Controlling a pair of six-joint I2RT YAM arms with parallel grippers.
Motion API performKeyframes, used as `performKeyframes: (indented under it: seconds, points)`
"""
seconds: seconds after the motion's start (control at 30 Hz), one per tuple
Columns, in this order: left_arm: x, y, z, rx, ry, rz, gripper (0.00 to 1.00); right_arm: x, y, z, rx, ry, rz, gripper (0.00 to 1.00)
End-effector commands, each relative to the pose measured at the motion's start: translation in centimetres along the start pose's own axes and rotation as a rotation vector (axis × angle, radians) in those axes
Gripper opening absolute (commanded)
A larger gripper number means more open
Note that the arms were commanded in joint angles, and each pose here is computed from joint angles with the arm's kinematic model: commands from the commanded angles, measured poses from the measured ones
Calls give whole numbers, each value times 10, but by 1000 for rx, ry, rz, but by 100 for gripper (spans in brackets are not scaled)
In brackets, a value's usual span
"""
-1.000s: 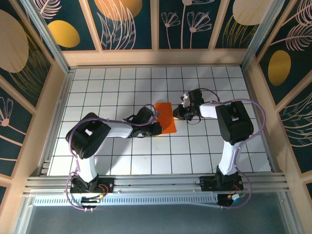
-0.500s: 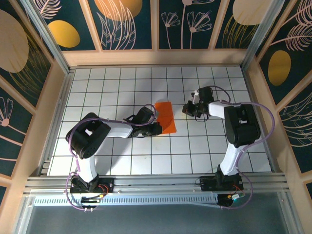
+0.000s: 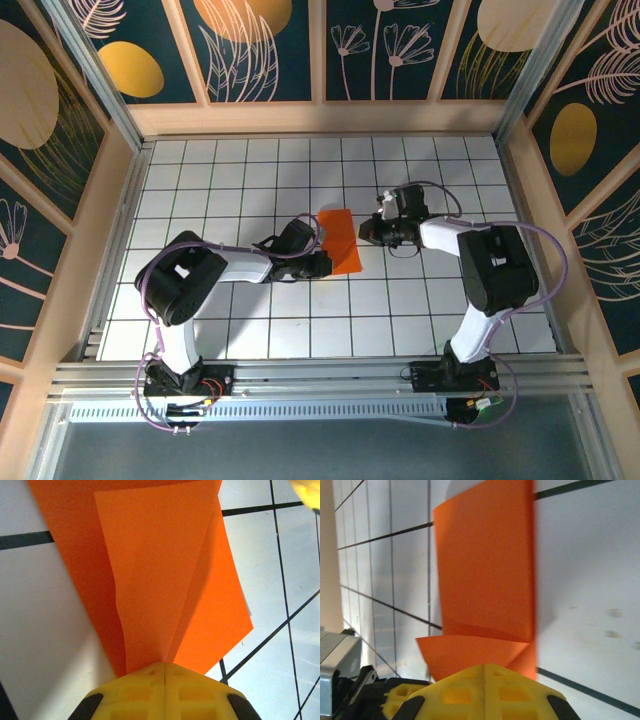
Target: Fold a paper plane with a square sheet of paper (fold left side to right side)
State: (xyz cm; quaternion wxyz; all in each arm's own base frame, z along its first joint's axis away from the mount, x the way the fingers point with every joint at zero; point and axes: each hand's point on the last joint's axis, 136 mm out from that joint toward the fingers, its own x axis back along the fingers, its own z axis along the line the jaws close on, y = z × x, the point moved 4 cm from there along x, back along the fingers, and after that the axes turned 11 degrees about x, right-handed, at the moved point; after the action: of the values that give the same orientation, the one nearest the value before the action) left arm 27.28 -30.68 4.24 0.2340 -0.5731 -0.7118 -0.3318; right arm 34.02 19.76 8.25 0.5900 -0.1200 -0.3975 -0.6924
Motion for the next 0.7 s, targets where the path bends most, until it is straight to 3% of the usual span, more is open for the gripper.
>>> performKeyframes:
  seconds: [0.0,0.4,0.67]
  points:
    - [-4,-19,29,43,110,61,1,-17,-3,12,-3,56,28,0]
    - [-2,-16,24,41,93,55,1,-43,-17,1,-36,12,95,0]
    - [7,-2,-11,36,-18,28,5,-46,-34,-17,-55,-75,160,0]
